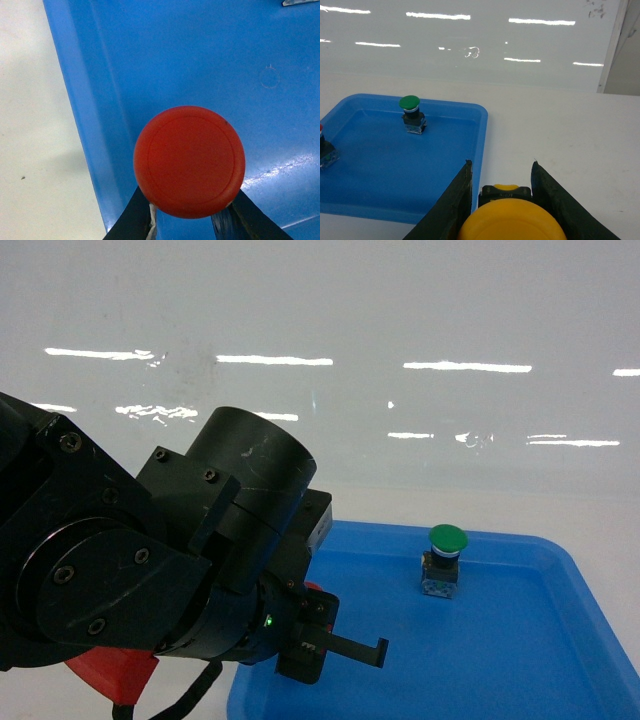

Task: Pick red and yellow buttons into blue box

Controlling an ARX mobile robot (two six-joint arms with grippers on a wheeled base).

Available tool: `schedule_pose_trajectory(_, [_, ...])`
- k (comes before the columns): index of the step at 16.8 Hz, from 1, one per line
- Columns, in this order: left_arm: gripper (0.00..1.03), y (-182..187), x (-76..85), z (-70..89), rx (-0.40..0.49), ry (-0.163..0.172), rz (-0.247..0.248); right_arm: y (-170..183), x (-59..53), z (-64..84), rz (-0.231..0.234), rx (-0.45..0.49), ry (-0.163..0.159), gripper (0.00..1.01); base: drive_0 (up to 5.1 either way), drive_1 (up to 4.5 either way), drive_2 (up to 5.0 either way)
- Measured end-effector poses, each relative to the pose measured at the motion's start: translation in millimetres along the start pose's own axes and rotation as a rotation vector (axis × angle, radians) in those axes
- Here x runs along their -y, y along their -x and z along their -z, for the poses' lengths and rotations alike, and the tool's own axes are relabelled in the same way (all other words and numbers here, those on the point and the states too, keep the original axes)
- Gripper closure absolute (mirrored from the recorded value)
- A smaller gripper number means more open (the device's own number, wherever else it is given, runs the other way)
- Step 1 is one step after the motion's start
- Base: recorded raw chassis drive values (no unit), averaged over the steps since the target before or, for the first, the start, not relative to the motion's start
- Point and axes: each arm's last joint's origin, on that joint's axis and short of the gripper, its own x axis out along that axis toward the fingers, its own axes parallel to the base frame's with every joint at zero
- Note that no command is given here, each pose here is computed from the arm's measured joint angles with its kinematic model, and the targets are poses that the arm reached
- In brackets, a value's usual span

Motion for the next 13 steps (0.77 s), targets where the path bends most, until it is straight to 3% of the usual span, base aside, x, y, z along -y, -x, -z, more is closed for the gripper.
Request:
schedule_pose_trajectory(5, [0.83, 0, -2.8, 1.7, 0.009, 0.007, 0.007, 0, 0.0, 0.0, 0.000, 0.000, 0.000, 0.69, 0.0, 0.00, 0.0])
schedule_pose_trajectory(9, [0.83, 11, -18.0, 3.3, 0.021, 0.034, 0.024, 0, 0.0, 0.0, 0.000, 0.000, 0.000, 0.69, 0.0, 0.00, 0.0])
schedule_pose_trajectory(10, [0.83, 16, -23.1, -0.5, 0.042, 0.044, 0.029, 0, 0.0, 0.0, 0.000, 0.000, 0.000, 0.69, 0.0, 0.00, 0.0])
schedule_pose_trajectory(12, [0.83, 61, -44.3, -28.6, 0.195, 0.075, 0.077, 0, 0.0, 0.0, 0.000, 0.000, 0.000, 0.69, 0.0, 0.00, 0.0])
schedule_pose_trajectory(13, [0.83, 80, -51.5, -31.9, 0.253, 0.068, 0.090, 0, 0.0, 0.0, 0.000, 0.000, 0.000, 0.69, 0.0, 0.00, 0.0])
